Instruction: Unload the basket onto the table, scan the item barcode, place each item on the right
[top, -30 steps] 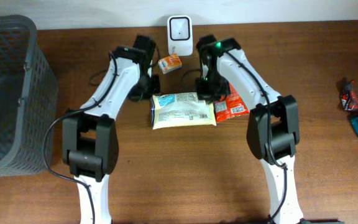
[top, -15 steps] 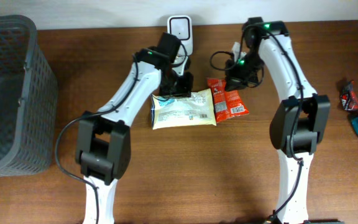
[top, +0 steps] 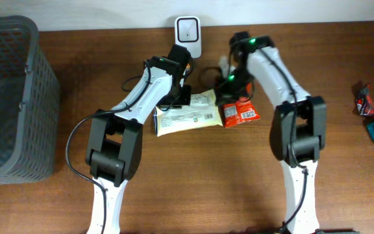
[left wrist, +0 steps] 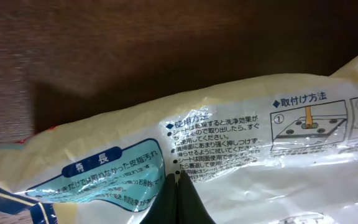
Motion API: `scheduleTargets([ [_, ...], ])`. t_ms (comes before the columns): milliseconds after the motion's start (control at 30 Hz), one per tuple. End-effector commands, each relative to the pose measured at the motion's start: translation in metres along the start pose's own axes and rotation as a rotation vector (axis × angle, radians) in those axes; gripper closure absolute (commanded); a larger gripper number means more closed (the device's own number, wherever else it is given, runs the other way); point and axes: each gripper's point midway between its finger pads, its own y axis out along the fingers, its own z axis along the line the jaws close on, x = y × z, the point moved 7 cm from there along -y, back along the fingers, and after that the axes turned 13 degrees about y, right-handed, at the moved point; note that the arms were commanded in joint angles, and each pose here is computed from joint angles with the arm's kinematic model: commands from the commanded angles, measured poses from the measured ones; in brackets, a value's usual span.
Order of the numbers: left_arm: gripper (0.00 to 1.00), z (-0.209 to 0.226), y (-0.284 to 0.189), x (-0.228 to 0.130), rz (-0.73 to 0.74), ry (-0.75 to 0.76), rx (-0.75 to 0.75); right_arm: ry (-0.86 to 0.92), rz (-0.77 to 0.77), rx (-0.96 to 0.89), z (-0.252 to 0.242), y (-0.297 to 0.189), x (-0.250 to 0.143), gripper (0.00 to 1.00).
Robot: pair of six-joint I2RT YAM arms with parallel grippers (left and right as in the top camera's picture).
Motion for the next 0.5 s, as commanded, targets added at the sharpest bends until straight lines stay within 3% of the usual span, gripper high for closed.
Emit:
scheduleTargets([
  [0, 1.00, 0.009, 0.004, -0.003, 0.019, -0.012, 0.048, 0.056, 0.017, -0.075, 0.003, 0.036, -0.011, 0.96],
  [267, 1.00, 0.012, 0.000, -0.004, 0.032, -0.017, 0.057, 0.177, -0.021, -0.219, -0.027, 0.073, -0.016, 0.96],
  [467, 1.00, 0.049, -0.038, 0.000, 0.030, -0.081, 0.167, 0.195, -0.030, -0.262, -0.037, 0.071, -0.016, 0.96],
])
